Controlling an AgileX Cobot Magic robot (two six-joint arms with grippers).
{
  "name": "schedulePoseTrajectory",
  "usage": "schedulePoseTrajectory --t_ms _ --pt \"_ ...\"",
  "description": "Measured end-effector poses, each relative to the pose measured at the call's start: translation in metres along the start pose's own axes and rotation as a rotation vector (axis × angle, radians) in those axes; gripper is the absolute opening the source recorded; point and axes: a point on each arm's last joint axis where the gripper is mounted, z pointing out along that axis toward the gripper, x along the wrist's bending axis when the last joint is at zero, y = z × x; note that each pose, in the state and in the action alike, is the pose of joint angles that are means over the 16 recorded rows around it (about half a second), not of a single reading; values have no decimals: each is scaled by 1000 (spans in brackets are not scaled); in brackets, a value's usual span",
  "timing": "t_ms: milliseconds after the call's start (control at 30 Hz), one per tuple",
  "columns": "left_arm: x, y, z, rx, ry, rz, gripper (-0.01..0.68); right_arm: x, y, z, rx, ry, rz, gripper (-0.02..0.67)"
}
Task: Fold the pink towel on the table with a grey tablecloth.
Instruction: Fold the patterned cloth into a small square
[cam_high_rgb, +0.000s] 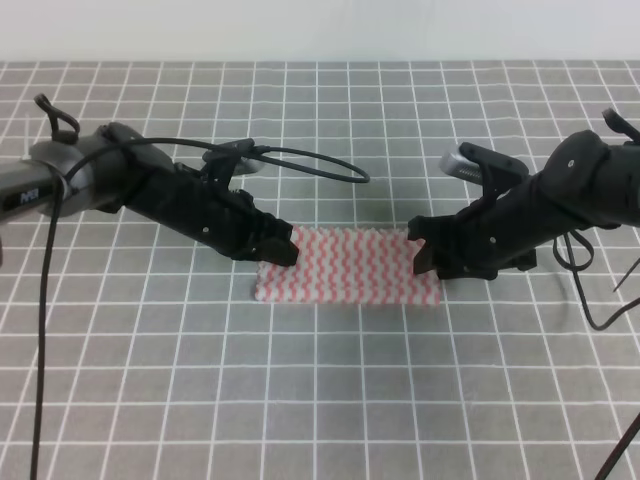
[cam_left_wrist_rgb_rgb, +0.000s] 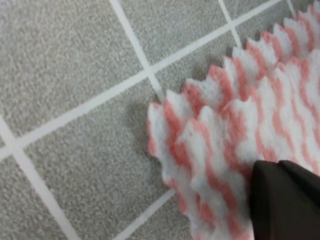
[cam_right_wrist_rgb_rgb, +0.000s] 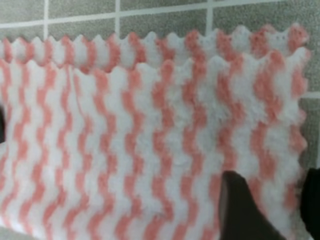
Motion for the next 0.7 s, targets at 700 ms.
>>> schedulePoseTrajectory --t_ms 700 --pt "-1 -1 0 13 -9 1 -4 -3 -2 9 28 8 28 258"
